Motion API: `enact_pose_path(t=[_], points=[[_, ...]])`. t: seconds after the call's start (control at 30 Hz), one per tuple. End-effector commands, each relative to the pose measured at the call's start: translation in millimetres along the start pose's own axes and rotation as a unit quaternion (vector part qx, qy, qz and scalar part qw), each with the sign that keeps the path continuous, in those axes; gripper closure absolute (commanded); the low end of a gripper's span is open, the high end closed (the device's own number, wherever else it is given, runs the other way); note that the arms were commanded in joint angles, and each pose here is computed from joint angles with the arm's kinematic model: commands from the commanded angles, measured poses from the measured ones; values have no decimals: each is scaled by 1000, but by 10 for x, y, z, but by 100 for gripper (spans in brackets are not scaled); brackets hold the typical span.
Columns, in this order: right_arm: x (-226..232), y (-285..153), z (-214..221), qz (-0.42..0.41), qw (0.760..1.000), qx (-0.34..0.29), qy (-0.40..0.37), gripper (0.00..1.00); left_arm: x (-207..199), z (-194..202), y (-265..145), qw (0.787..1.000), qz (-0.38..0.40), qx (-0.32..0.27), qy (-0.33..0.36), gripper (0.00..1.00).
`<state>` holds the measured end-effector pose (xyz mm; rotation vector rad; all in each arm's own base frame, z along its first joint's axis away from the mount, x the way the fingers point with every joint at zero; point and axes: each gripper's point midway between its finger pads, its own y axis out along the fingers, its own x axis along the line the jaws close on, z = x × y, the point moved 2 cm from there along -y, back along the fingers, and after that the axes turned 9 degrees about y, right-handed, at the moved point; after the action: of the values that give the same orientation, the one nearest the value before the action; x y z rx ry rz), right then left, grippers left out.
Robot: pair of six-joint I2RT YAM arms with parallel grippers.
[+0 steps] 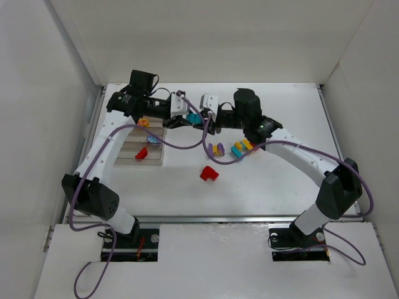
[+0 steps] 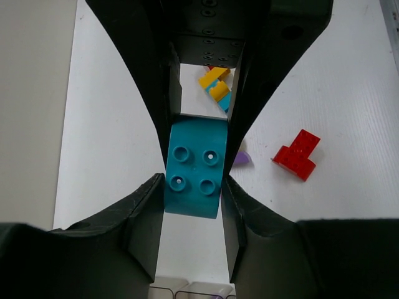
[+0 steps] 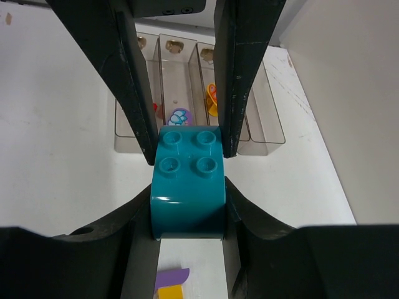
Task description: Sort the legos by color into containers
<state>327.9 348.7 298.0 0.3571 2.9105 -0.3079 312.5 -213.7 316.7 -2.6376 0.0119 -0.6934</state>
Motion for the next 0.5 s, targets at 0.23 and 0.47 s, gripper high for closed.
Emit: enact_pose_path(t=[0.23, 0.47], points=[[-75, -115, -179, 57, 998, -11, 15, 0, 121, 87, -118, 996, -59, 30, -67, 100], [-430, -309, 151, 218, 967, 6, 132, 0, 902, 970, -593, 922, -292, 89, -240, 100]])
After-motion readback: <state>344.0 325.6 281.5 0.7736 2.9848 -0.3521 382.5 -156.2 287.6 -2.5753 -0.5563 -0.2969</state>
